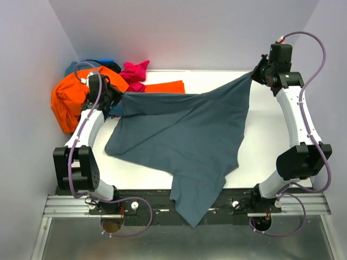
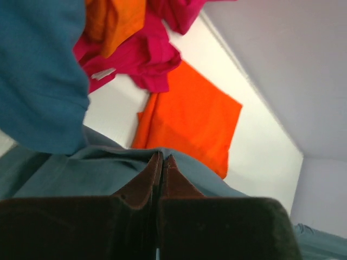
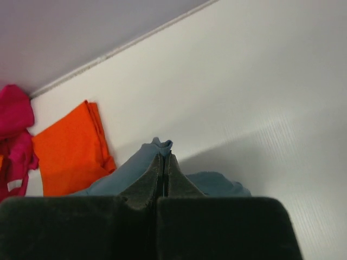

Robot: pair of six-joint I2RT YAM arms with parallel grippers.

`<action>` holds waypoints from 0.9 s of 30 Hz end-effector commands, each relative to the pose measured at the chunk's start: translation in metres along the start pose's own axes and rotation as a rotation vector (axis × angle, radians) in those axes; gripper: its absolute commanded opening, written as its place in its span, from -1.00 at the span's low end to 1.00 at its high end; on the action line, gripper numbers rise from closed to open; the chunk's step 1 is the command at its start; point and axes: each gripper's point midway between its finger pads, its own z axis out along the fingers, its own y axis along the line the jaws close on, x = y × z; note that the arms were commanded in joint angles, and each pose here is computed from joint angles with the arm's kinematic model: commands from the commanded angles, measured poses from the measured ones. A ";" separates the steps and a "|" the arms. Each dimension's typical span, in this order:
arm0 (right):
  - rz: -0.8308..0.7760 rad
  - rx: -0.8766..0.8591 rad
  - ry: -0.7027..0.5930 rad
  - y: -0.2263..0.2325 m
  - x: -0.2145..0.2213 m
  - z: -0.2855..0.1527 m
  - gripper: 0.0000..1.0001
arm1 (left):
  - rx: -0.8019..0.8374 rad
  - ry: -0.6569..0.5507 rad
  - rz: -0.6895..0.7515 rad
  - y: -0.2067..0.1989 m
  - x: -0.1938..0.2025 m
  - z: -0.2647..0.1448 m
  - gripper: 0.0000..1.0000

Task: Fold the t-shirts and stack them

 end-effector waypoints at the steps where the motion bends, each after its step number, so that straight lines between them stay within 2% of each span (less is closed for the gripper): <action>1: 0.044 -0.043 -0.137 0.000 -0.038 0.005 -0.99 | 0.203 -0.214 -0.035 -0.057 -0.040 -0.014 -1.00; 3: 0.033 -0.056 -0.157 0.001 -0.041 0.010 -0.99 | 0.203 -0.267 -0.043 -0.056 -0.047 -0.020 -1.00; 5: 0.026 -0.056 -0.202 -0.005 -0.055 0.014 -0.99 | 0.229 -0.276 -0.028 -0.070 -0.036 -0.026 -1.00; 8: 0.002 -0.096 -0.216 0.007 -0.071 0.029 -0.99 | 0.232 -0.299 -0.013 -0.082 -0.041 -0.022 -1.00; 11: -0.011 -0.148 -0.202 0.021 -0.080 0.053 -0.99 | 0.259 -0.293 0.017 -0.101 -0.050 0.004 -1.00; 17: -0.010 -0.198 -0.207 0.040 -0.102 0.101 -0.99 | 0.233 -0.318 0.063 -0.132 -0.082 0.083 -1.00; 18: -0.001 -0.201 -0.209 0.042 -0.105 0.105 -0.74 | 0.235 -0.316 0.066 -0.136 -0.085 0.095 -1.00; 19: 0.010 -0.188 -0.183 0.039 -0.100 0.112 0.00 | 0.222 -0.305 0.071 -0.139 -0.087 0.111 -0.61; 20: 0.021 -0.192 -0.158 0.040 -0.095 0.114 0.73 | 0.192 -0.261 0.073 -0.136 -0.082 0.131 0.25; 21: 0.031 -0.190 -0.126 0.039 -0.088 0.114 0.86 | 0.153 -0.193 0.091 -0.134 -0.076 0.142 0.91; 24: 0.087 -0.154 -0.040 0.026 -0.054 0.103 0.86 | 0.124 -0.115 0.146 -0.133 -0.068 0.158 0.98; 26: 0.126 -0.106 -0.010 0.011 -0.028 0.088 0.77 | 0.132 -0.126 0.171 -0.130 -0.069 0.149 0.97; 27: 0.153 -0.054 0.034 -0.006 0.002 0.085 0.70 | 0.148 -0.150 0.176 -0.133 -0.074 0.131 0.97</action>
